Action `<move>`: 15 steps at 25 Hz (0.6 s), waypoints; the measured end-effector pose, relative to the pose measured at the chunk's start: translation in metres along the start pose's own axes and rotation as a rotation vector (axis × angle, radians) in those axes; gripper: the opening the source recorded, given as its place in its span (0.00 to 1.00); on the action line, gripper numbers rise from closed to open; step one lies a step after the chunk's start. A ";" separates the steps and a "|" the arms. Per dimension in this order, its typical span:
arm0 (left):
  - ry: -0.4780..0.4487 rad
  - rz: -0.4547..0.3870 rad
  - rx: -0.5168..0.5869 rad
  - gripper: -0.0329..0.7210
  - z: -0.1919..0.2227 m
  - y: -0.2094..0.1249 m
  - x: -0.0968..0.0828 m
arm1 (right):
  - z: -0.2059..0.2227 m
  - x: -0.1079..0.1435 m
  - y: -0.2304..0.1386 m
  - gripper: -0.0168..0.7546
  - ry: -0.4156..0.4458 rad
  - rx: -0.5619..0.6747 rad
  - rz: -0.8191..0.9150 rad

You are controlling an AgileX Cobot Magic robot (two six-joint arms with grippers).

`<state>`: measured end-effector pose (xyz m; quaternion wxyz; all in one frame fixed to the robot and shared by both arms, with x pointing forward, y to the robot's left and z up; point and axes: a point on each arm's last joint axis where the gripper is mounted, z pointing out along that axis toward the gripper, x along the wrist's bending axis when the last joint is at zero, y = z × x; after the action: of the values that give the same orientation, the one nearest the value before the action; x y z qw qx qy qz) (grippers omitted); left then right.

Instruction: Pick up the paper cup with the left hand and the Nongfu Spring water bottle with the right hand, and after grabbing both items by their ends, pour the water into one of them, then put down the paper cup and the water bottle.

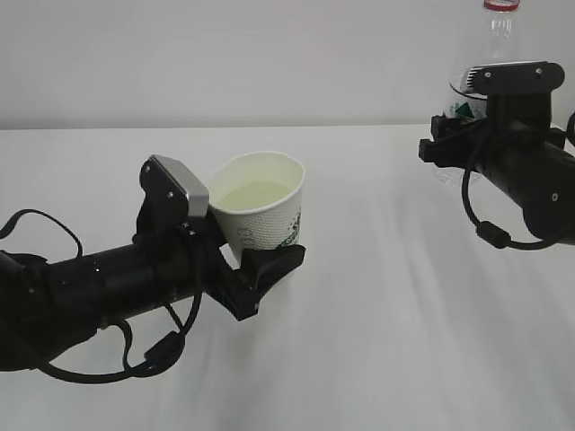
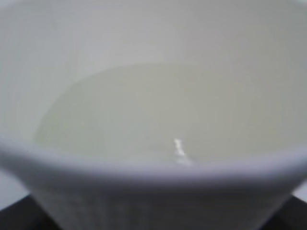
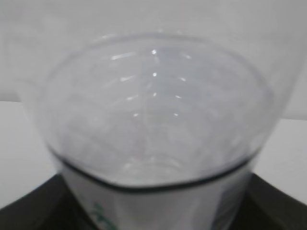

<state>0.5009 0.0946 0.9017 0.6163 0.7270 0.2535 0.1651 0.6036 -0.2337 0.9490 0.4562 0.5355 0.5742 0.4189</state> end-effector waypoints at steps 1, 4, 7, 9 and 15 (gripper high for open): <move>0.012 -0.003 -0.003 0.78 0.000 0.000 0.001 | 0.000 0.000 0.000 0.71 0.000 0.000 0.000; 0.048 0.003 -0.011 0.78 0.000 0.001 0.004 | 0.000 0.000 0.000 0.71 0.000 0.000 0.000; 0.082 0.000 -0.018 0.78 0.000 0.002 0.007 | 0.000 0.000 0.000 0.71 0.000 0.000 0.000; 0.105 -0.004 -0.022 0.78 -0.001 0.002 0.010 | 0.000 0.000 0.000 0.71 0.000 0.000 0.000; 0.188 -0.002 -0.034 0.78 -0.002 0.003 0.017 | 0.000 0.000 0.000 0.71 0.000 0.000 0.000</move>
<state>0.5141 0.1056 0.9036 0.6023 0.6974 0.3083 0.2361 0.6036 -0.2337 0.9490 0.4562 0.5355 0.5742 0.4189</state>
